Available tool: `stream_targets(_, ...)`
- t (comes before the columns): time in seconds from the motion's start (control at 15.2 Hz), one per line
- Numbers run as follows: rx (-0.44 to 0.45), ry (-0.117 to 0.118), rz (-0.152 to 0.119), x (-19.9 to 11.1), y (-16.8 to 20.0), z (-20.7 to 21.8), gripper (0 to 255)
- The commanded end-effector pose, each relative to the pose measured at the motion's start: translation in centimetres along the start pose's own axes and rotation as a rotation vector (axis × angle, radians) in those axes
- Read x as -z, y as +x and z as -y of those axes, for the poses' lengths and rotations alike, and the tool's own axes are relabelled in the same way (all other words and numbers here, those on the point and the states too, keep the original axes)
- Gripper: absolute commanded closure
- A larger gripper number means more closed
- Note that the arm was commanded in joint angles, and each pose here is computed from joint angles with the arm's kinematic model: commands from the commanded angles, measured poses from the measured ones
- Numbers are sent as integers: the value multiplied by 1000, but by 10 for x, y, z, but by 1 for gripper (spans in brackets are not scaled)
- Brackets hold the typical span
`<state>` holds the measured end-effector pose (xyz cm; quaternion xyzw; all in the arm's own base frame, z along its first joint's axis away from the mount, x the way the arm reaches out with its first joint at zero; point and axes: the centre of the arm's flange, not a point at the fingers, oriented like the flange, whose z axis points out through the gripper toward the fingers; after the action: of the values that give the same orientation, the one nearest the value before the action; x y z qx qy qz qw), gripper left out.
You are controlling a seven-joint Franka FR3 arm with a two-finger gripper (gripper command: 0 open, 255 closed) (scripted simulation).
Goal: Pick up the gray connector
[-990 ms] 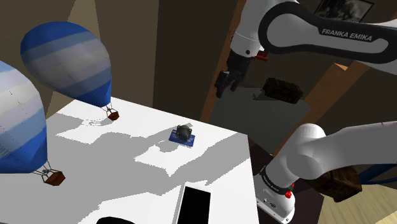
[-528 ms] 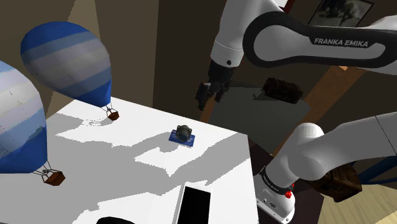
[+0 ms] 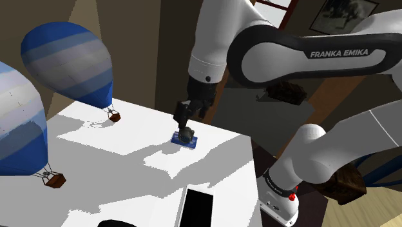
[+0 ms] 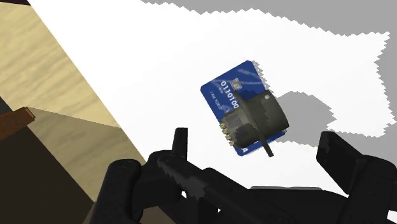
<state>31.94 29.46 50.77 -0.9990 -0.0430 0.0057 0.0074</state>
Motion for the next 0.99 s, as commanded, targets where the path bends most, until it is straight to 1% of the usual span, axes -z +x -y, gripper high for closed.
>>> stream_targets(0.0, 5, 2, 1, -10, 0, 11, 0)
stream_targets(0.4, 5, 2, 1, -41, 1, 10, 0)
stream_targets(0.53, 5, 2, 1, -45, 1, 10, 0)
stream_targets(0.59, 5, 2, 2, -45, -1, 11, 255)
stream_targets(0.92, 5, 2, 2, -45, -1, 11, 255)
